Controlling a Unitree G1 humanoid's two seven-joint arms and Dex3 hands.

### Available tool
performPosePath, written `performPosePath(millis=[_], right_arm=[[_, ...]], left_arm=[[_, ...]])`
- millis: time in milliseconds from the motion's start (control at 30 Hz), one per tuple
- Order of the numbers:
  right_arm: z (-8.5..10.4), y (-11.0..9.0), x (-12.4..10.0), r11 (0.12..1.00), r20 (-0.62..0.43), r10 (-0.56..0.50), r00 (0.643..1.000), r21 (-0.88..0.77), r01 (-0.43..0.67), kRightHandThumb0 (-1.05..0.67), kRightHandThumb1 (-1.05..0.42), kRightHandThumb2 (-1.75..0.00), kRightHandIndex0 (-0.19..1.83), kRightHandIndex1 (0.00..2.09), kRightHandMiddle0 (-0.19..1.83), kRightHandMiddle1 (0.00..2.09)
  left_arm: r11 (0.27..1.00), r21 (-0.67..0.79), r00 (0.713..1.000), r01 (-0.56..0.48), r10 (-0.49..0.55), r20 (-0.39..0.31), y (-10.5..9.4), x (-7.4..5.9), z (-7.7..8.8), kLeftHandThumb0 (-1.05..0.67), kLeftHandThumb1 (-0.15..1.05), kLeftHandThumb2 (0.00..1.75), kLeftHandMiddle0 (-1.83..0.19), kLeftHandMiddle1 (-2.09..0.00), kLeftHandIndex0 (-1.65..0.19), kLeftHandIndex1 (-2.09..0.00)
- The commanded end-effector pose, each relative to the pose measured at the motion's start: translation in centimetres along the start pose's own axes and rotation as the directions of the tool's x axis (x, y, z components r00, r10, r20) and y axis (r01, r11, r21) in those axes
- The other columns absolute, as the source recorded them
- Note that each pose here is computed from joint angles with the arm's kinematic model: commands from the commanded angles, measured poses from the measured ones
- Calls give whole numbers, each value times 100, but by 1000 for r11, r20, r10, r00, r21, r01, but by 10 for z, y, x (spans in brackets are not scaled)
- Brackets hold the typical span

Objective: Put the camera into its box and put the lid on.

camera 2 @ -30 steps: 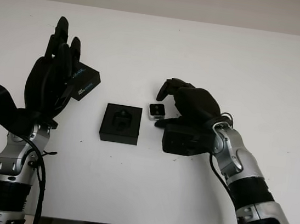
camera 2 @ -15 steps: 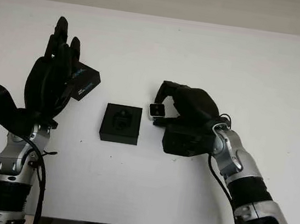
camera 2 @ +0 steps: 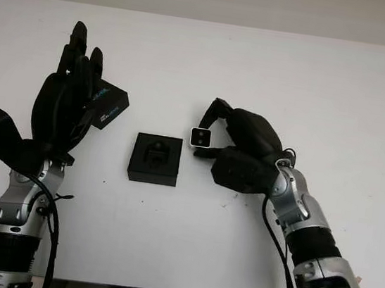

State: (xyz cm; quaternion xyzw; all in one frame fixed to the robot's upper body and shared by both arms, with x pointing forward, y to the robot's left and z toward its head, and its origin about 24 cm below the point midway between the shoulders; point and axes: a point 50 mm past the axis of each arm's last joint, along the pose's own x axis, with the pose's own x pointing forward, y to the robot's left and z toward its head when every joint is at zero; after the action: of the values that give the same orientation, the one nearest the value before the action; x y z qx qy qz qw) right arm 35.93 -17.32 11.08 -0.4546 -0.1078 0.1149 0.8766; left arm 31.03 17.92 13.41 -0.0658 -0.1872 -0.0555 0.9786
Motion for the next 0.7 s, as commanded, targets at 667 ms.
performPosePath(millis=[667], right_arm=[[36, -33, -4, 969, 69, -37, 997, 245, 19, -50, -102, -6, 30, 9, 24, 184]], left_arm=[[1000, -6, 1000, -8, 8, 9, -3, -1, 1, -77, 105, 54, 19, 0, 19, 0]])
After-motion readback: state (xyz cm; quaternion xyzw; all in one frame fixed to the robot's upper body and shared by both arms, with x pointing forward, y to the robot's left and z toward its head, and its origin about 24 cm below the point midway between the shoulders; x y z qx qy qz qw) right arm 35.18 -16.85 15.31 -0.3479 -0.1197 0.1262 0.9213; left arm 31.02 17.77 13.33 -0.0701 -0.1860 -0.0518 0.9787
